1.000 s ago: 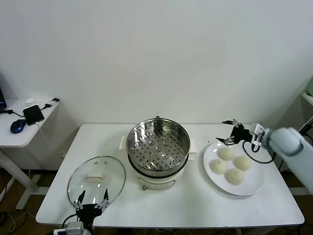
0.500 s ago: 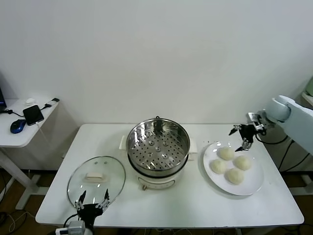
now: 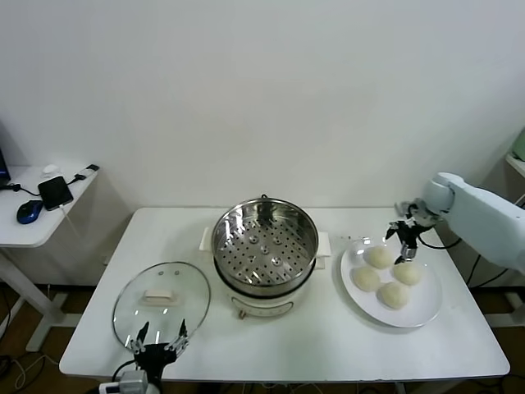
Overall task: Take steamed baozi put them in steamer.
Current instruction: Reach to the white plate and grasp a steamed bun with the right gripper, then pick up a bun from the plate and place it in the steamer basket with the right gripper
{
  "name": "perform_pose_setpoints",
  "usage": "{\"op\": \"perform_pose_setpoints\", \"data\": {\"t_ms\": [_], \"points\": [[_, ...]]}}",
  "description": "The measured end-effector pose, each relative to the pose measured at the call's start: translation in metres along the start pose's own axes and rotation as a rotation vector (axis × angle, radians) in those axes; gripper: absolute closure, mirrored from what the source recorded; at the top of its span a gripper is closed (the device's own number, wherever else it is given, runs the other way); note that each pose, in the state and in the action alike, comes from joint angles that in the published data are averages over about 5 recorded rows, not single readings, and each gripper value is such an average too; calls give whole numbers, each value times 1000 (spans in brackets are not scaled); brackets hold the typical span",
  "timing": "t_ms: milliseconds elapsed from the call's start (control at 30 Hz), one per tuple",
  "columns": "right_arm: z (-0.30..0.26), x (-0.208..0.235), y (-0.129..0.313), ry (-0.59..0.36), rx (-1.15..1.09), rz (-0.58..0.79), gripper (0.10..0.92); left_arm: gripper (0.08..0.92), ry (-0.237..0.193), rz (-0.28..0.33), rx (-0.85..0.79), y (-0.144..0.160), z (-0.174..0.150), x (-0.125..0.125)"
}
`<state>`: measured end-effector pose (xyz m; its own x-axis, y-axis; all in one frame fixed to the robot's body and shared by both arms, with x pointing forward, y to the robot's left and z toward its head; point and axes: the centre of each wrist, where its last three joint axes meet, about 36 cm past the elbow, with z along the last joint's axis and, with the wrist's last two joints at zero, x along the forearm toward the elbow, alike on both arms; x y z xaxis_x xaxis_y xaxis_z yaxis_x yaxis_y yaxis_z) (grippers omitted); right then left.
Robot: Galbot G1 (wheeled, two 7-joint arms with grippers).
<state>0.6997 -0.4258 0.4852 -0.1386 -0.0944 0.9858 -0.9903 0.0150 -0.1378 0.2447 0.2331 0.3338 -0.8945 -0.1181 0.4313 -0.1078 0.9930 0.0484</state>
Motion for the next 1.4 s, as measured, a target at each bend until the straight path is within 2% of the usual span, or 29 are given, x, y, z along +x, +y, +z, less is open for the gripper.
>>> {"op": "perform_pose_setpoints", "data": {"t_ms": [400, 667, 867, 1000, 1167, 1400], "points": [[-5, -24, -2, 25, -32, 15, 204, 177, 6, -1, 1, 0, 2, 1], [-6, -25, -3, 23, -41, 14, 355, 177, 6, 0, 3, -2, 2, 4], [-8, -14, -5, -1, -16, 4, 362, 177, 10, 4, 0, -6, 2, 8], [-13, 11, -12, -20, 24, 18, 361, 177, 10, 9, 1, -11, 2, 11], [-34, 70, -32, -52, 117, 66, 361, 177, 8, 21, -2, -17, 1, 16], [-112, 172, -51, -135, 359, 140, 362, 177, 5, 34, -7, -22, 0, 21]]}}
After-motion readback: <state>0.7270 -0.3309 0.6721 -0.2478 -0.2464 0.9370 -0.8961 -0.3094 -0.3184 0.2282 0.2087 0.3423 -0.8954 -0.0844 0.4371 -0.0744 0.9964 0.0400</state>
